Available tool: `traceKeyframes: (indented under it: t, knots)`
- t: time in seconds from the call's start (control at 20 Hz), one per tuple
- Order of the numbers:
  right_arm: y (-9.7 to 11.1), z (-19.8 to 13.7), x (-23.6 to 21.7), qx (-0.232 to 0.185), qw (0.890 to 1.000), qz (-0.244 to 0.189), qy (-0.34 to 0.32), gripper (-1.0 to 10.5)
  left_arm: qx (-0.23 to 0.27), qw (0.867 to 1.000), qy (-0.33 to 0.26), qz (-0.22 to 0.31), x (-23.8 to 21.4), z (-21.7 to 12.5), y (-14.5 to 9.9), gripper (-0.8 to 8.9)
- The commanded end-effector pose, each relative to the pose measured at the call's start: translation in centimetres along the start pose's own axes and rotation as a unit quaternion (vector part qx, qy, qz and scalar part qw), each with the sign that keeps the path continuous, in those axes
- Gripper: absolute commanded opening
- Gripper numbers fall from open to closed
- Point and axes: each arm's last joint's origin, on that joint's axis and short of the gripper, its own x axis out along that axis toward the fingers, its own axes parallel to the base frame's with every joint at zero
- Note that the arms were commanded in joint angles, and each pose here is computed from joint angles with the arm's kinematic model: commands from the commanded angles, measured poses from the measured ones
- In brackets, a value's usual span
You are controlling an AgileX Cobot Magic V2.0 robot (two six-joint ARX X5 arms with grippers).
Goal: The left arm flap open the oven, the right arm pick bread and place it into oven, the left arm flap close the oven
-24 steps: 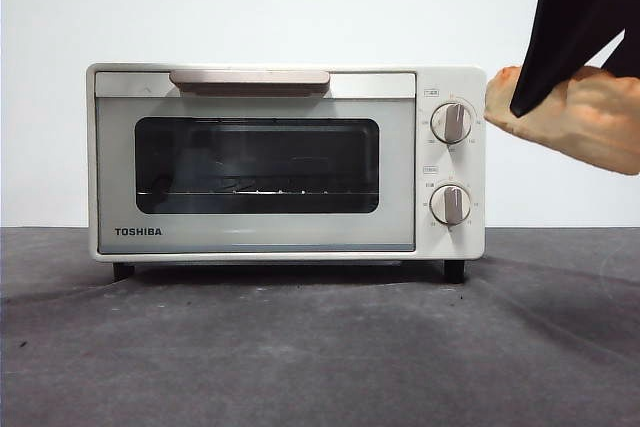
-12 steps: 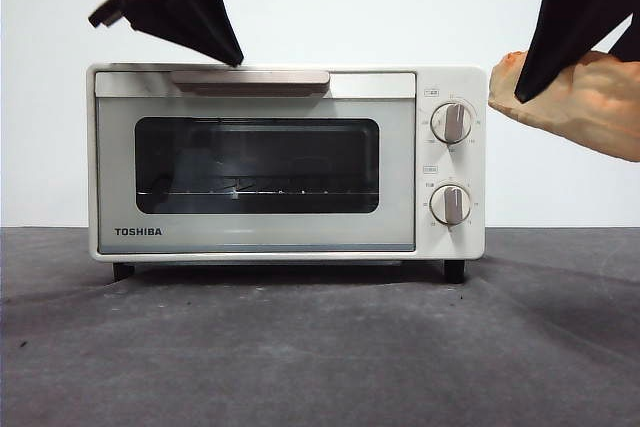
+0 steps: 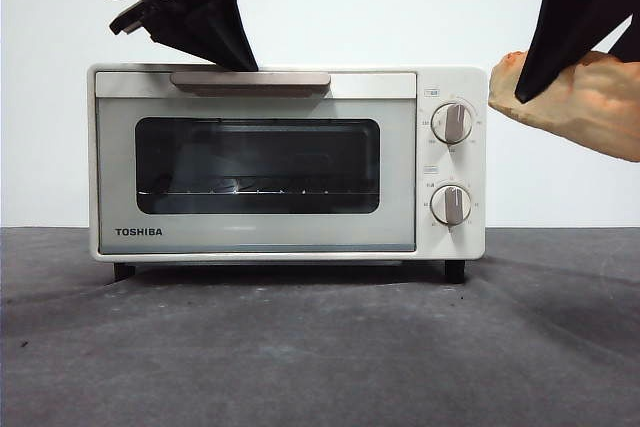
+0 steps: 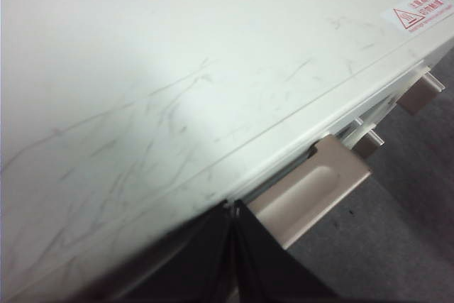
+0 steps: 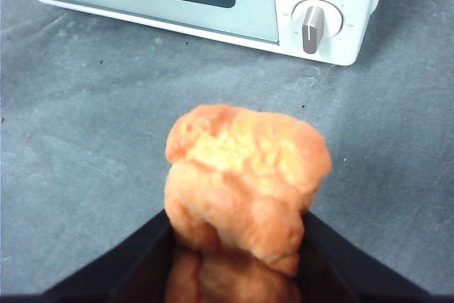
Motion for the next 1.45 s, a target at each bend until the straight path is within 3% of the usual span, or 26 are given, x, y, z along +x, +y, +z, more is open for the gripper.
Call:
traceKeyframes:
  t: [0.05, 0.4, 0.8, 1.45]
  knots:
    - [0.4, 0.5, -0.3, -0.006, 1.0, 0.009, -0.01, 2.1, 0.005, 0.999, 0.049, 0.0, 1.8, -1.2, -0.3, 0.16]
    - [0.4, 0.5, -0.3, -0.01, 1.0, 0.009, -0.01, 2.1, 0.026, 0.991, 0.124, -0.031, 1.8, -2.7, -3.0, 0.16]
    - [0.4, 0.5, -0.3, -0.013, 1.0, 0.009, -0.011, 2.1, 0.024, 0.972, 0.229, -0.055, 1.2, -4.8, -5.7, 0.16]
    - [0.4, 0.6, -0.3, -0.018, 1.0, 0.011, -0.014, 2.1, 0.005, 0.961, 0.266, -0.076, 0.2, -5.4, -6.7, 0.16]
